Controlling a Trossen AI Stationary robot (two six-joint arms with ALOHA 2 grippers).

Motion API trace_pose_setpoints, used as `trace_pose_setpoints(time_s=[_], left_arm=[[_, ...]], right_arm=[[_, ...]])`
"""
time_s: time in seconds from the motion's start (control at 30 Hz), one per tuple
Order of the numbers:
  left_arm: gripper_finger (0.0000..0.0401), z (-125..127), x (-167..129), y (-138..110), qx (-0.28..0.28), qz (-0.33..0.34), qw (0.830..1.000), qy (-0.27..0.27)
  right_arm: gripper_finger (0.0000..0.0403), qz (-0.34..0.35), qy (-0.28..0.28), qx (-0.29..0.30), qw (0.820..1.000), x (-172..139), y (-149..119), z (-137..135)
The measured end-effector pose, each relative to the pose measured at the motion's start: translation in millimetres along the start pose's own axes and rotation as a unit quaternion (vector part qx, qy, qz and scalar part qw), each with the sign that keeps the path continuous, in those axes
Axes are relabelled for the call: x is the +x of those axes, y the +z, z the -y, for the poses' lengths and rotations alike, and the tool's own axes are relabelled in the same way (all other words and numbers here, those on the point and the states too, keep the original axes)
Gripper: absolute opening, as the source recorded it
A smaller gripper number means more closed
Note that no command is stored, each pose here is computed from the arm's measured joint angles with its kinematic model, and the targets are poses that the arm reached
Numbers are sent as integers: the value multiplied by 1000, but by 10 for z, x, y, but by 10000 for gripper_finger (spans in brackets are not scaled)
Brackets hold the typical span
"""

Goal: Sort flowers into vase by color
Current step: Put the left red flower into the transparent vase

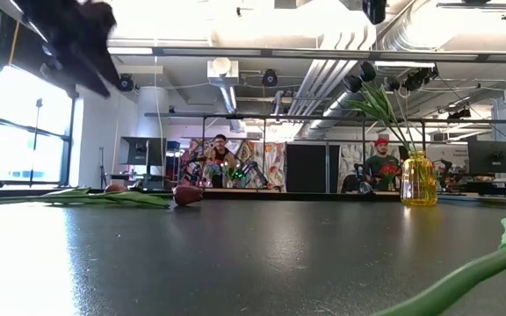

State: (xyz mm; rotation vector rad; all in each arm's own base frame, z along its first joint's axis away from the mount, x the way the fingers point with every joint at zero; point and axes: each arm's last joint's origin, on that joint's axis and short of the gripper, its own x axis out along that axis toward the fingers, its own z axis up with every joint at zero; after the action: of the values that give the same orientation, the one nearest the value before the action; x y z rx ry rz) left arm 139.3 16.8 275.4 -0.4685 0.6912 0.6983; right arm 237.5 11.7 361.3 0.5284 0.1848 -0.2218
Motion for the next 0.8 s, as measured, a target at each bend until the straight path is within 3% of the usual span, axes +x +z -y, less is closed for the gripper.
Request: trace_pose_setpoints(time_s=[0.23, 0.47, 0.63, 0.8], left_arm=[[199, -89, 646, 98, 10, -123, 986, 115], [199, -257, 1223, 82, 27, -234, 958, 166], [199, -346, 1419, 36, 25, -288, 944, 161], [199, -356, 1488, -76, 10, -296, 947, 122]], right_arm=[[138, -19, -29, 23, 999, -2, -49, 40], [138, -18, -29, 36, 999, -3, -50, 39], [138, -18, -30, 45, 998, -3, -50, 39], [138, -18, -32, 45, 998, -2, -50, 42]])
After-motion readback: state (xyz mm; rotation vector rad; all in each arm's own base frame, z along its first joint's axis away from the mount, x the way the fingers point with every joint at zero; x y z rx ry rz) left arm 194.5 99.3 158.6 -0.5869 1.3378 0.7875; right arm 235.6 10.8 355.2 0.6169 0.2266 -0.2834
